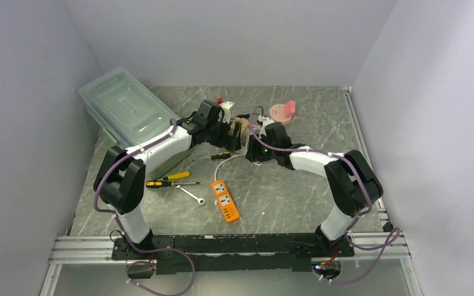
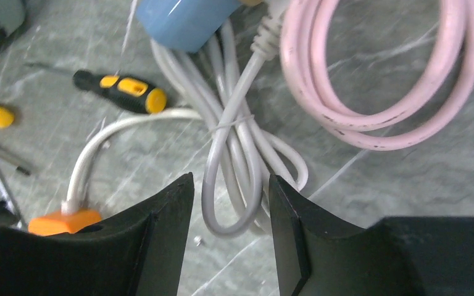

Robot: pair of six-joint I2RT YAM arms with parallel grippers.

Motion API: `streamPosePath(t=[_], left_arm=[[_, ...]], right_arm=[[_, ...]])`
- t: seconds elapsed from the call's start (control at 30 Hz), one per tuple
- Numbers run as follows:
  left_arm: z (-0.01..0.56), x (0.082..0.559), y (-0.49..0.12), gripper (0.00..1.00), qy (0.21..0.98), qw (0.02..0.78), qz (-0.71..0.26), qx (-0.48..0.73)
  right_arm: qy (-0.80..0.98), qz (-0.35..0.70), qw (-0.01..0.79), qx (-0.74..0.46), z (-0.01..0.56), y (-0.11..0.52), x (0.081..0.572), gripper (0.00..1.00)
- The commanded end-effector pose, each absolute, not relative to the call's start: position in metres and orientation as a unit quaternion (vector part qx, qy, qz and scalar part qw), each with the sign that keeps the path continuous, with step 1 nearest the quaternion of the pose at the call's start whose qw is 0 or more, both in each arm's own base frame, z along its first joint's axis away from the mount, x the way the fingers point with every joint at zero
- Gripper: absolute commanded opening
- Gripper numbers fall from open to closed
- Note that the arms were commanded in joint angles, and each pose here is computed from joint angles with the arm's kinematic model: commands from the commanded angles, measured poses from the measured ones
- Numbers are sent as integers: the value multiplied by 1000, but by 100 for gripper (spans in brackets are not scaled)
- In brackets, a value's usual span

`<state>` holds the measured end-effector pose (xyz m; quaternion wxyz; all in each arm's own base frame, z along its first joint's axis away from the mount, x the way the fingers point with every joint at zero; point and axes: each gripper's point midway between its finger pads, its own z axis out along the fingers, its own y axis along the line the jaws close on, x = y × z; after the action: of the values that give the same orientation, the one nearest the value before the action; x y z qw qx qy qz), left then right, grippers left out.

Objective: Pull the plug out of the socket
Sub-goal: Move the socket to the center of the board.

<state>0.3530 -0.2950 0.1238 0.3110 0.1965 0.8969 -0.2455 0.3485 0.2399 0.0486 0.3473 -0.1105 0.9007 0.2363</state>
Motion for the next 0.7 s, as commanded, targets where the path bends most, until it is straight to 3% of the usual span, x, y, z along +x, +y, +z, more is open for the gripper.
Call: streamPosePath(t=[0.0, 0.2, 0.43, 0.67], left_arm=[[163, 362, -298, 98, 876, 356, -256, 202], [159, 365, -295, 98, 879, 349, -261, 193], [158, 365, -296, 97, 880, 343, -271, 188], [160, 363, -296, 97, 878, 344, -274, 187]], right_arm=[[901, 275, 314, -121, 59, 252, 315, 52], [896, 212, 382, -78, 87, 238, 356, 73], [885, 168, 419, -115, 91, 228, 378, 77], [884, 159, 416, -143, 73, 229, 403, 72]])
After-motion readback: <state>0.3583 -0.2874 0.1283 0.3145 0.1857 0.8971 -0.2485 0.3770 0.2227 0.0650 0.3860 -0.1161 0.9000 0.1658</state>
